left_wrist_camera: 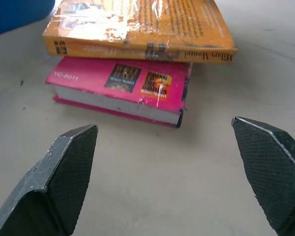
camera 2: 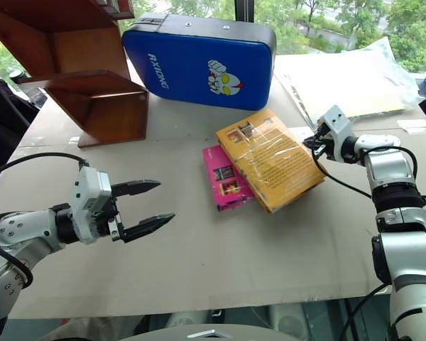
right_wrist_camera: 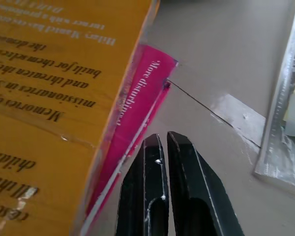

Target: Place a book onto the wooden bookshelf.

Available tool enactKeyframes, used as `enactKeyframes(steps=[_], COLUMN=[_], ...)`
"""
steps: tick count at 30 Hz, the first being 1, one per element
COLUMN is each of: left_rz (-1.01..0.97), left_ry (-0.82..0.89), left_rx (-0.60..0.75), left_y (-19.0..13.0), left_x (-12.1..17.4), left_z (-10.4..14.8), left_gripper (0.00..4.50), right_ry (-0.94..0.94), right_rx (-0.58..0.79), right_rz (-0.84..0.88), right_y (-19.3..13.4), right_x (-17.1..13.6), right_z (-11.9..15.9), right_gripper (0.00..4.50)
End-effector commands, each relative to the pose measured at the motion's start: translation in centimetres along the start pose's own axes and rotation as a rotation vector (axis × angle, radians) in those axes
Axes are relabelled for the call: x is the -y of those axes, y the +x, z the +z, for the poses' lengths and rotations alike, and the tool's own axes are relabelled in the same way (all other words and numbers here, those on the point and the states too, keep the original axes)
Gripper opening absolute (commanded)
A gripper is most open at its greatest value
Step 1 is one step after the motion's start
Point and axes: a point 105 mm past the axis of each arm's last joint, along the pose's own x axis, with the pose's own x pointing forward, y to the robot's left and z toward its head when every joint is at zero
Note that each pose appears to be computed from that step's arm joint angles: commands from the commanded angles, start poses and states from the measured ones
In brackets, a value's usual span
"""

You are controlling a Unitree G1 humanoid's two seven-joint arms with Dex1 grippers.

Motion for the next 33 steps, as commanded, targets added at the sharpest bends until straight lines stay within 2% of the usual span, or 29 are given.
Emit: enactKeyframes(steps=[1, 14, 28, 33], left_rz=[0.013, 0.001, 0.013, 0.019], left_ry=[0.047, 0.035, 0.003, -0.034], left_rx=[0.006, 0.023, -0.003, 0.007], left_y=[-0.7, -2.1, -2.7, -2.7], left_x=[0.2, 0.1, 0.0, 0.2], left_z=[0.8, 0.7, -0.5, -0.7], left_gripper=[4.5, 4.5, 4.5, 4.5], right_ry=[-0.032, -0.045, -0.048, -0.033], right_rx=[0.049, 0.097, 0.135, 0.146], right_rz=[0.062, 0.194, 0.258, 0.226], right_y=[0.5, 1.8, 3.2, 2.8], right_x=[-1.7, -6.8, -9.3, -8.6], right_z=[2.0, 4.0, 5.1, 5.0], right_gripper=[0.03, 0.03, 0.03, 0.03])
